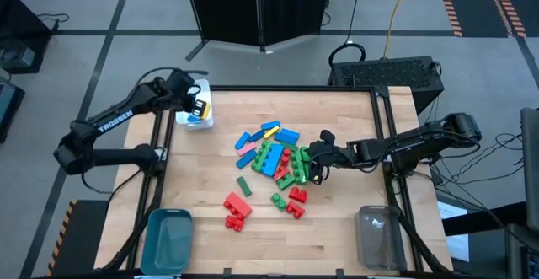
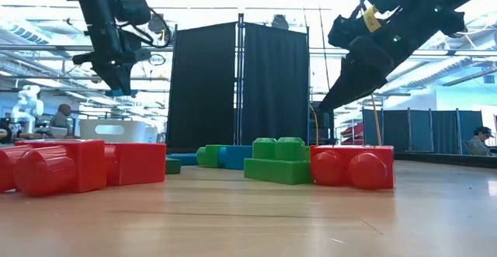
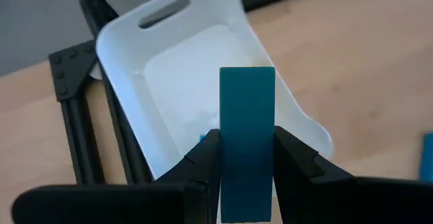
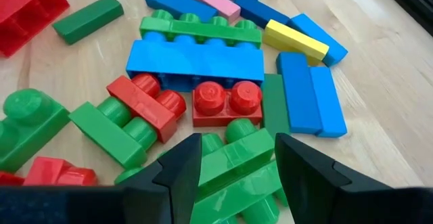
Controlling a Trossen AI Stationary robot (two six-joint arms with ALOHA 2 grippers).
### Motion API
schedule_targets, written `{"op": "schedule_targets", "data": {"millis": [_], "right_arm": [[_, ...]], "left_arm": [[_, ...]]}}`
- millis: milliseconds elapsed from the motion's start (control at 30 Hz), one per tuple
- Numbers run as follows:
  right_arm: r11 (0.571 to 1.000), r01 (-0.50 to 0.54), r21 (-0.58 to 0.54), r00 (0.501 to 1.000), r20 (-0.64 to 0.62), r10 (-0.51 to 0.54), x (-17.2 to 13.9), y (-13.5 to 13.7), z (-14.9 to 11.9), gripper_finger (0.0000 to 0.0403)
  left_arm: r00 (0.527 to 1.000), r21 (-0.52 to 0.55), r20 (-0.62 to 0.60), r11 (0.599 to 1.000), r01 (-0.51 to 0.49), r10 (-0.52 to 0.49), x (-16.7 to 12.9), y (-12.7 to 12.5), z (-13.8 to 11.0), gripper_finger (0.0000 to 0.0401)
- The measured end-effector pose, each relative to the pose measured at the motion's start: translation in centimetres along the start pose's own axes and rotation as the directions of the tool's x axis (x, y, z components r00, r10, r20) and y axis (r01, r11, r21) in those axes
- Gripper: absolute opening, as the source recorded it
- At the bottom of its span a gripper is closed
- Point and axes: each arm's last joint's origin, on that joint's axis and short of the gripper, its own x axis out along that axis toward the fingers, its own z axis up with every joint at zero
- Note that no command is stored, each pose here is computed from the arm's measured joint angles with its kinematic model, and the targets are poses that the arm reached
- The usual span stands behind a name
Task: Sort blocks by size
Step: Put the dark blue block into the white bin, then put the blue block into the white bin
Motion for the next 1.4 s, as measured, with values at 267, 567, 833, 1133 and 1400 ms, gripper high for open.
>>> {"op": "schedule_targets", "data": {"millis": [267,567,833,1133,1400], "right_arm": [[1.000,0.000,0.011,1.000,-0.001,0.000,0.0,0.0,0.0,0.0176],[1.000,0.000,0.022,1.000,-0.001,0.000,0.0,0.0,0.0,0.0176],[0.999,0.011,0.041,1.000,-0.027,-0.010,0.9,0.2,-0.5,0.0176],[0.999,0.008,0.033,0.999,-0.053,-0.006,3.0,0.7,-1.4,0.0176],[1.000,-0.005,0.016,1.000,-0.015,0.006,2.8,0.8,-1.0,0.0176]], "left_arm": [[0.999,-0.052,-0.052,0.999,-0.005,0.002,3.0,1.3,1.2,0.0086],[0.997,-0.049,-0.083,0.999,-0.012,0.008,6.2,0.6,2.2,0.0086],[0.993,-0.023,-0.119,0.999,-0.030,0.027,8.4,0.2,2.4,0.0107],[0.989,-0.008,-0.145,1.000,-0.027,0.026,8.6,0.2,2.2,0.0163],[0.988,0.053,-0.133,0.995,0.090,-0.083,7.6,-2.1,2.0,0.0173]]}}
